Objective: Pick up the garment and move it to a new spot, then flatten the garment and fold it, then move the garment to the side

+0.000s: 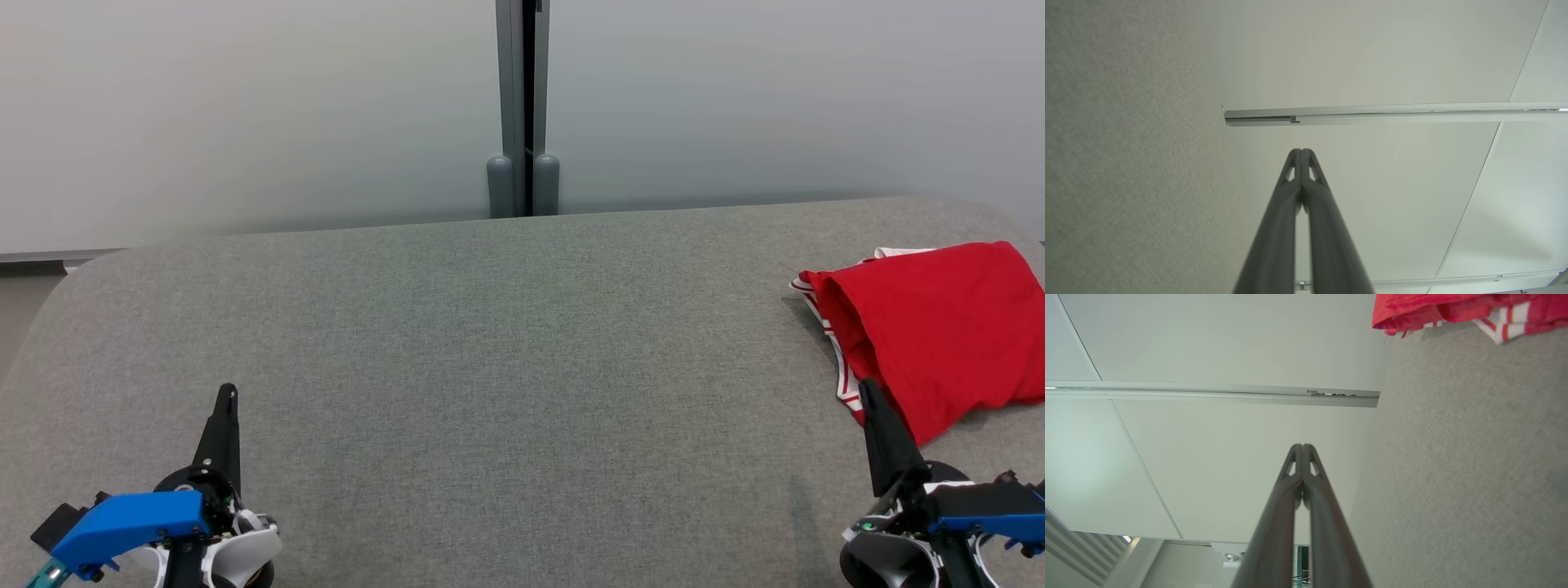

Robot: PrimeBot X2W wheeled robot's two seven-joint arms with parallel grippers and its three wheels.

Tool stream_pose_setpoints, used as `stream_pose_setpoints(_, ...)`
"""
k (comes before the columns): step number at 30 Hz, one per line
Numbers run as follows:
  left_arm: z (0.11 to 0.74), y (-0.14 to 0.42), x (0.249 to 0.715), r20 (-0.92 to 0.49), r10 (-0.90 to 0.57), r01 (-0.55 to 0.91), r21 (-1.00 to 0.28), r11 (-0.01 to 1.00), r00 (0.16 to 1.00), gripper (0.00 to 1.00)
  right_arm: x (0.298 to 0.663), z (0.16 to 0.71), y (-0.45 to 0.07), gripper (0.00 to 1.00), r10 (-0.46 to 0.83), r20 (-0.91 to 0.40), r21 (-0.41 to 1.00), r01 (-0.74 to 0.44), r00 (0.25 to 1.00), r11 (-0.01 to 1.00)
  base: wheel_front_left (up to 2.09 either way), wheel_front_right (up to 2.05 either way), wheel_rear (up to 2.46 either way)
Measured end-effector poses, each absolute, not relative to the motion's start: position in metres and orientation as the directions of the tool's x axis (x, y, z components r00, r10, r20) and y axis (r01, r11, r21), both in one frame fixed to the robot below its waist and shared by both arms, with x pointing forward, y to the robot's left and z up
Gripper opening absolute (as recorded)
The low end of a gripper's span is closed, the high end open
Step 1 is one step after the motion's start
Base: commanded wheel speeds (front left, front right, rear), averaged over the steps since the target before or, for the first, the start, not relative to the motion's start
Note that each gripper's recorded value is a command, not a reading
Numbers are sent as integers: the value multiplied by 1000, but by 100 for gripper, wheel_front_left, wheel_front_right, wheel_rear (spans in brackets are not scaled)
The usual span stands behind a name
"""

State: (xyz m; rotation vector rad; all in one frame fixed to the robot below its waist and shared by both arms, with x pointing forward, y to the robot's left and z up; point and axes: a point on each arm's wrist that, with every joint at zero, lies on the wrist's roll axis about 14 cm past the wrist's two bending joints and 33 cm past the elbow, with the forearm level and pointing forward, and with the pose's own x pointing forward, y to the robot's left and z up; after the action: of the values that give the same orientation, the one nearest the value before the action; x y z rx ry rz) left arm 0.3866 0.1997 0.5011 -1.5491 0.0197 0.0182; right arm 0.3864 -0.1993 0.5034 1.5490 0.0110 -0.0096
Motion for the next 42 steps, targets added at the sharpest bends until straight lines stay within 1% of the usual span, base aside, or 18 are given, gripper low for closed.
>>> stream_pose_setpoints(4, 503, 201, 387, -13, 1, -13, -1000, -2, 1000, 0, 387, 504, -200, 0, 0, -11, 1000, 11, 1000, 1, 0, 0, 0)
stream_pose_setpoints(42, 504, 201, 388, -11, 2, -11, -1000, -2, 1000, 0, 387, 504, -200, 0, 0, -11, 1000, 11, 1000, -1, 0, 0, 0)
